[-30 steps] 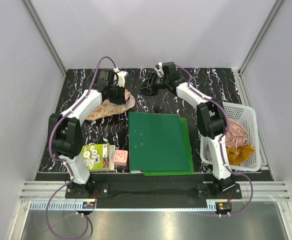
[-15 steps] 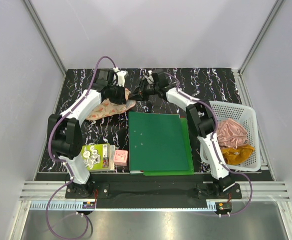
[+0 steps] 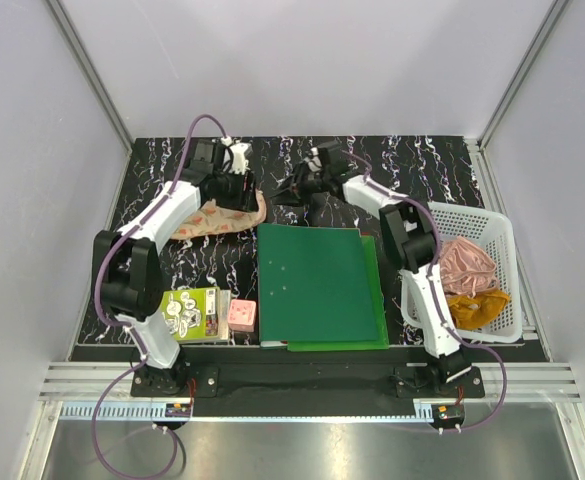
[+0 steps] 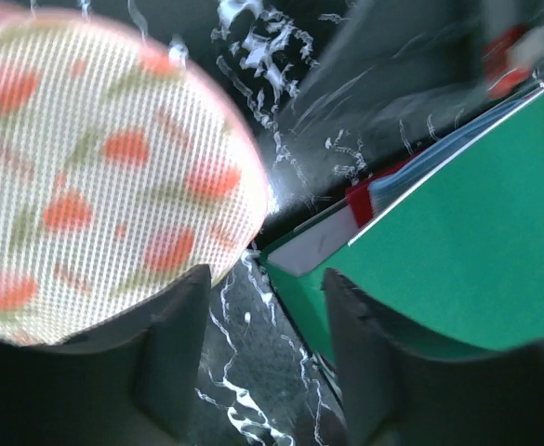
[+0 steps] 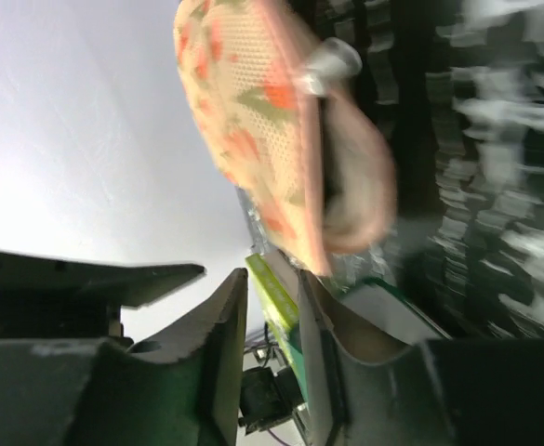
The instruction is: Place the bra in the laundry bag and zip it closed
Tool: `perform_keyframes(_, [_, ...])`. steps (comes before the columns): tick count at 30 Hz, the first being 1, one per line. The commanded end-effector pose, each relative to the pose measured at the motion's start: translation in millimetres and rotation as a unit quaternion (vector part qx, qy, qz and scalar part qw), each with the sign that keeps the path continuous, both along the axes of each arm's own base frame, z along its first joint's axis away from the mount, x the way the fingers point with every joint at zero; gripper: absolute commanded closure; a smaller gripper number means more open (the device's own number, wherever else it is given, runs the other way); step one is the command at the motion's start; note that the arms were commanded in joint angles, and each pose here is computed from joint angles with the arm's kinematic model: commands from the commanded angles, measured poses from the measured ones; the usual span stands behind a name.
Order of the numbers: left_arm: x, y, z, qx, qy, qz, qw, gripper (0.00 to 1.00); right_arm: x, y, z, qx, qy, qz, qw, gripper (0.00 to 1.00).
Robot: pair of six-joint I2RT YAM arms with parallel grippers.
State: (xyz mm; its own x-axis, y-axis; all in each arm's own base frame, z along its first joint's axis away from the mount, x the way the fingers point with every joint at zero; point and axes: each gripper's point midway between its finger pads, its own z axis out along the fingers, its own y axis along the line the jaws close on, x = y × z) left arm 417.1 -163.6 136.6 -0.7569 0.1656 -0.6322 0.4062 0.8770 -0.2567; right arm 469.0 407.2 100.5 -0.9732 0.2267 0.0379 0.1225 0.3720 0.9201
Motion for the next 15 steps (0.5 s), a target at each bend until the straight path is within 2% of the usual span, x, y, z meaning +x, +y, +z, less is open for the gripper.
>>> perform_keyframes(1, [-10,22,24,-0.022,-0.007,0.084,0.996,0.39,5,-44,58,-0.008,-0.063,-0.006,0.998,0.62])
perform_keyframes(3, [-14,34,36,-0.043,-0.003,0.153,0.987,0.38,8,-55,63,-0.022,-0.078,-0.011,0.997,0.58])
perform_keyframes(4, [-23,39,26,-0.052,0.020,0.182,0.982,0.40,12,-57,68,-0.024,-0.090,-0.013,0.996,0.57])
perform_keyframes(5, [-26,45,24,-0.087,0.049,0.244,0.965,0.41,15,-57,62,-0.032,-0.098,-0.011,0.995,0.56])
perform_keyframes(6, [-32,46,24,-0.111,0.064,0.272,0.954,0.41,19,-56,61,-0.035,-0.104,-0.011,0.994,0.53])
perform_keyframes(7, [-46,48,3,-0.122,0.101,0.299,0.941,0.41,26,-52,74,-0.026,-0.122,-0.008,0.992,0.52])
perform_keyframes(8, [-49,51,-1,-0.151,0.125,0.344,0.918,0.41,31,-49,59,-0.026,-0.116,-0.002,0.993,0.50])
perform_keyframes(10, [-52,55,-6,-0.185,0.130,0.387,0.894,0.40,43,-42,70,-0.016,-0.137,0.005,0.990,0.48])
perform_keyframes(11, [-61,59,-25,-0.208,0.159,0.425,0.866,0.38,47,-41,50,-0.022,-0.123,0.008,0.992,0.48])
perform_keyframes(12, [-53,57,-22,-0.236,0.149,0.428,0.860,0.36,50,-39,49,-0.019,-0.125,0.010,0.992,0.48])
perform_keyframes(14, [-51,63,-32,-0.247,0.161,0.461,0.837,0.32,57,-35,49,-0.015,-0.129,0.009,0.991,0.47])
perform_keyframes(15, [-44,65,-33,-0.250,0.156,0.465,0.835,0.30,60,-34,49,-0.015,-0.132,0.007,0.991,0.47])
